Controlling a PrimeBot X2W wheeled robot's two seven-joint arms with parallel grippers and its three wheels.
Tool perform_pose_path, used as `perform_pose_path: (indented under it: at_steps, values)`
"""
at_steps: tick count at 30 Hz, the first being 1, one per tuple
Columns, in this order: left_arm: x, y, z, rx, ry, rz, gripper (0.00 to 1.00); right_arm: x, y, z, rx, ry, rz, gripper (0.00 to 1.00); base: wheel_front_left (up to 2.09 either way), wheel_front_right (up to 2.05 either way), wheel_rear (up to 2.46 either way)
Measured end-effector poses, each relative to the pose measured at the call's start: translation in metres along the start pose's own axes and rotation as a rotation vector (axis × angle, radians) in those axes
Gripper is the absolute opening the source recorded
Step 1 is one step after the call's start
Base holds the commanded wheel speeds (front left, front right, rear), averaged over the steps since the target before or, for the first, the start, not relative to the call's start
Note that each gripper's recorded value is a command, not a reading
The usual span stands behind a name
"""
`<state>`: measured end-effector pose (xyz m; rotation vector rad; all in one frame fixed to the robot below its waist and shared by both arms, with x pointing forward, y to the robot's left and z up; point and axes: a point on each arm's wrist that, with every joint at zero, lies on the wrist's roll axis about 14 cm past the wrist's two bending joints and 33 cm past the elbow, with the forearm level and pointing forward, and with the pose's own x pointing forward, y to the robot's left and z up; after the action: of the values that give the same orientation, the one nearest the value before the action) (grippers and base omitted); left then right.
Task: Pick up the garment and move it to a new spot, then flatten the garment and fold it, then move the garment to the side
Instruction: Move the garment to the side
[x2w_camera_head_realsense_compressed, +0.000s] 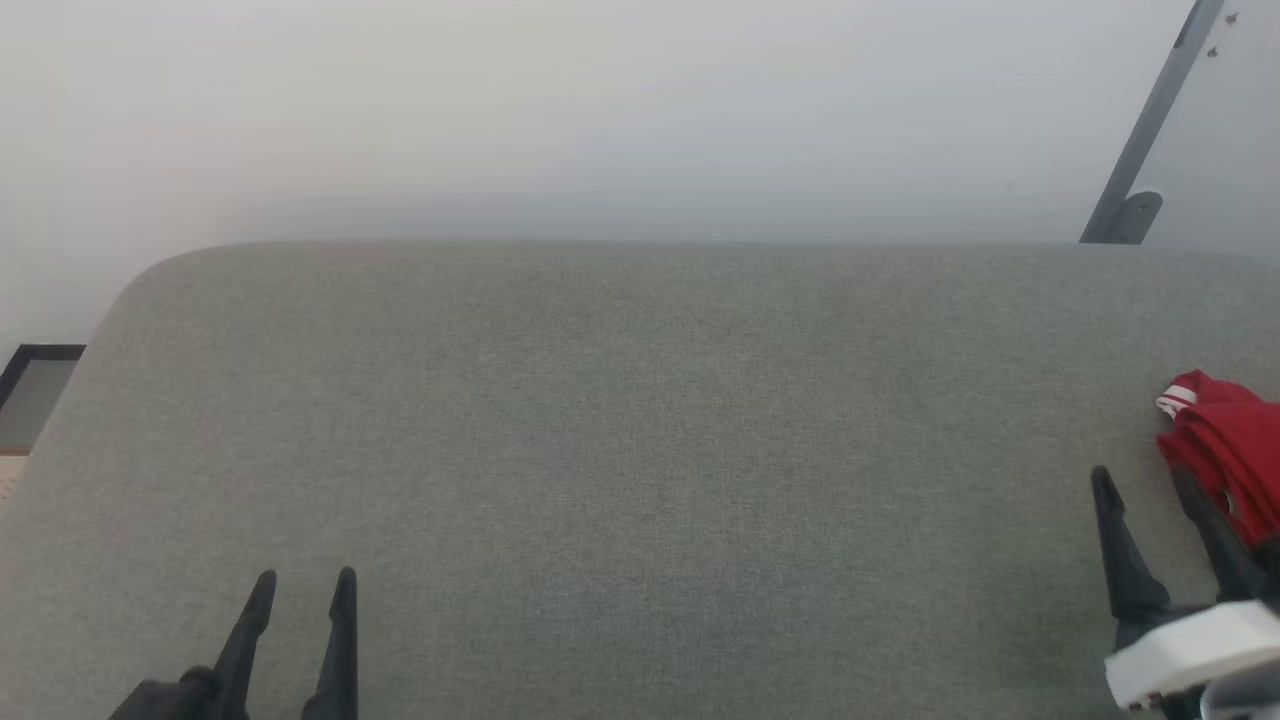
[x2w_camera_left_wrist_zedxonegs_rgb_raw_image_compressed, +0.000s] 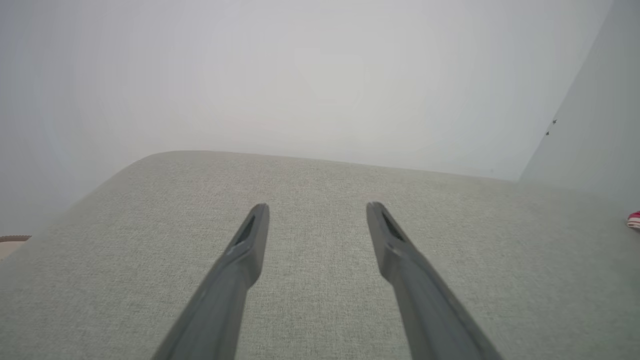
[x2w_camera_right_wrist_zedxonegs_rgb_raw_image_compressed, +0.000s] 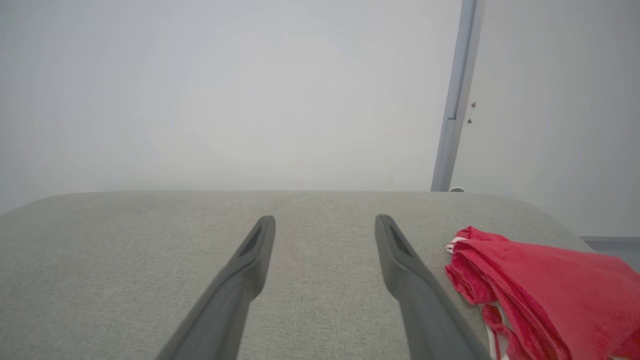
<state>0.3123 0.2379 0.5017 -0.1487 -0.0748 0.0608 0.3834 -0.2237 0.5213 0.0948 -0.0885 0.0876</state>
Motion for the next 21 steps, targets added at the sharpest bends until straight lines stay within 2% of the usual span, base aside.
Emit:
perform_pose_path:
  at_steps: [8,21]
  values:
    - [-0.011,0.004,0.006,0.013,-0.016,0.015,1.0,-0.017,-0.004,0.006,0.011,-0.009,-0.037,1.0,0.0,0.0,0.0]
    - [-0.009,0.001,0.006,0.011,-0.016,0.009,1.0,-0.02,-0.002,0.01,0.025,-0.012,-0.046,1.0,0.0,0.0,0.0]
